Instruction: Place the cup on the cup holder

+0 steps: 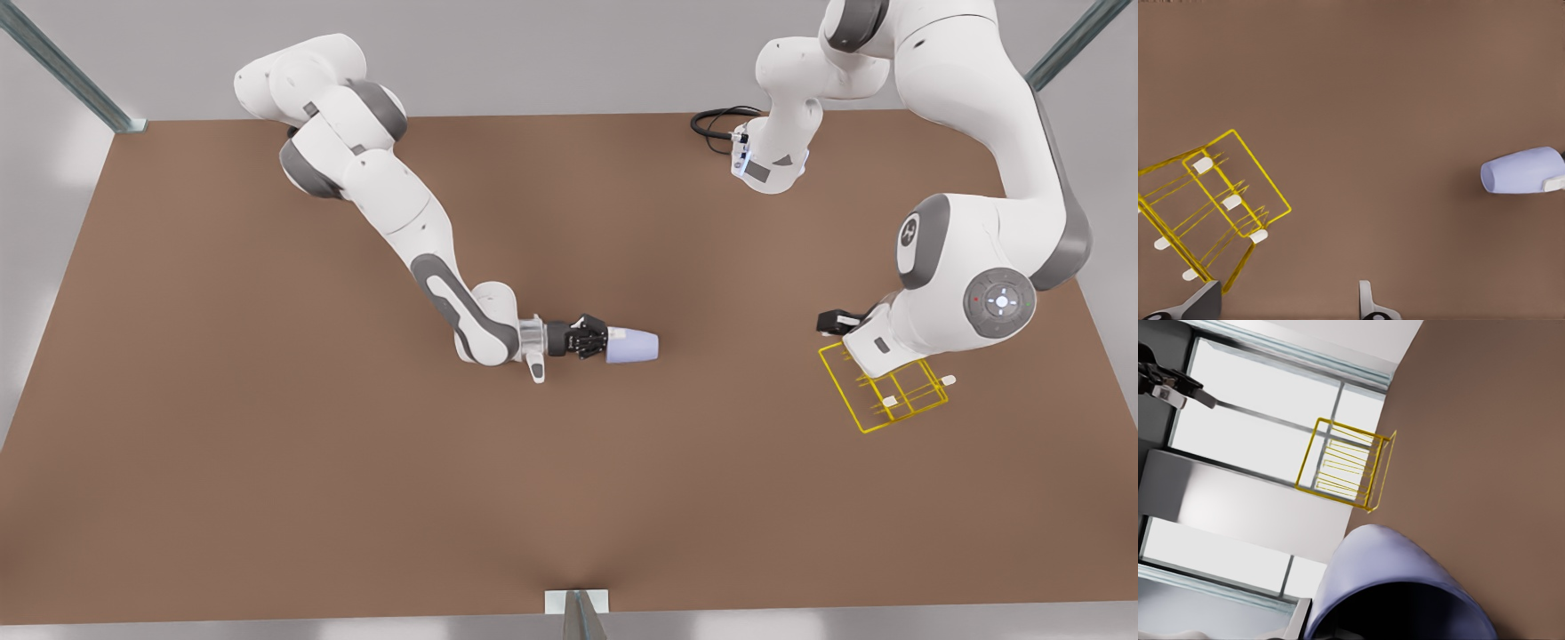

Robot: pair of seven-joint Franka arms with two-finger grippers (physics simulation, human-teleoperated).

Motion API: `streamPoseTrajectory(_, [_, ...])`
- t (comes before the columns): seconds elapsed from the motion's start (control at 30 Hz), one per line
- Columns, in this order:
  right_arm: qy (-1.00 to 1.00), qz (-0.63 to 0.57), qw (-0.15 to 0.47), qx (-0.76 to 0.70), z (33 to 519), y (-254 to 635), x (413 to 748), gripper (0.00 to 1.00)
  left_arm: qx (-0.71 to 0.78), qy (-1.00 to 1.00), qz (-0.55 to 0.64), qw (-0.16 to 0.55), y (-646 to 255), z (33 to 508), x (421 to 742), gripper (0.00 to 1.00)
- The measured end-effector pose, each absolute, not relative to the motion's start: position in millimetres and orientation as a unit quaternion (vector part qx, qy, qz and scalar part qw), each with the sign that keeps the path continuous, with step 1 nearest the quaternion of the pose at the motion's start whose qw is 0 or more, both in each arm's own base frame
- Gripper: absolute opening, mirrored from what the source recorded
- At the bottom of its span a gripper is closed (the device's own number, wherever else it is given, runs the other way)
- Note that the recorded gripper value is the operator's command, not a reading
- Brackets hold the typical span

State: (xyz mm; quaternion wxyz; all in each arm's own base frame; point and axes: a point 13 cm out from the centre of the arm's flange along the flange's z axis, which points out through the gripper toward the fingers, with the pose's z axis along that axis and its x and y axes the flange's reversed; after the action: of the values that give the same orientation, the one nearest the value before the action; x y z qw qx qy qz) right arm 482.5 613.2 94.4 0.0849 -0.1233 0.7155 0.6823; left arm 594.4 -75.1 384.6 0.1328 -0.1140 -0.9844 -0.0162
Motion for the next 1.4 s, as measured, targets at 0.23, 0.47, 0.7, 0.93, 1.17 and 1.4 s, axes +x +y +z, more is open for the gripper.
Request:
streamPoseTrajectory(0.23, [0.726, 0.662, 0.114, -0.147, 87, 608, 488, 0.87, -0.112, -0.985, -0.017, 0.132, -75, 385, 594, 1.00])
streamPoseTrajectory(0.47, [0.732, 0.647, 0.134, -0.168, 93, 600, 489, 0.87, -0.110, -0.985, -0.017, 0.133, -75, 384, 594, 1.00])
streamPoseTrajectory(0.7, [0.747, 0.625, 0.139, -0.178, 95, 579, 479, 0.87, -0.115, -0.984, -0.021, 0.131, -96, 386, 591, 1.00])
streamPoseTrajectory(0.93, [0.768, 0.600, 0.131, -0.180, 84, 531, 459, 0.87, -0.112, -0.985, -0.024, 0.131, -108, 386, 589, 1.00])
streamPoseTrajectory(1.17, [0.790, 0.561, 0.154, -0.194, 112, 436, 462, 0.87, -0.098, -0.989, 0.000, 0.112, -189, 389, 579, 1.00])
streamPoseTrajectory(1.4, [0.772, 0.287, 0.161, -0.543, 332, 167, 604, 0.87, 0.022, -0.997, 0.013, 0.076, -364, 328, 557, 1.00])
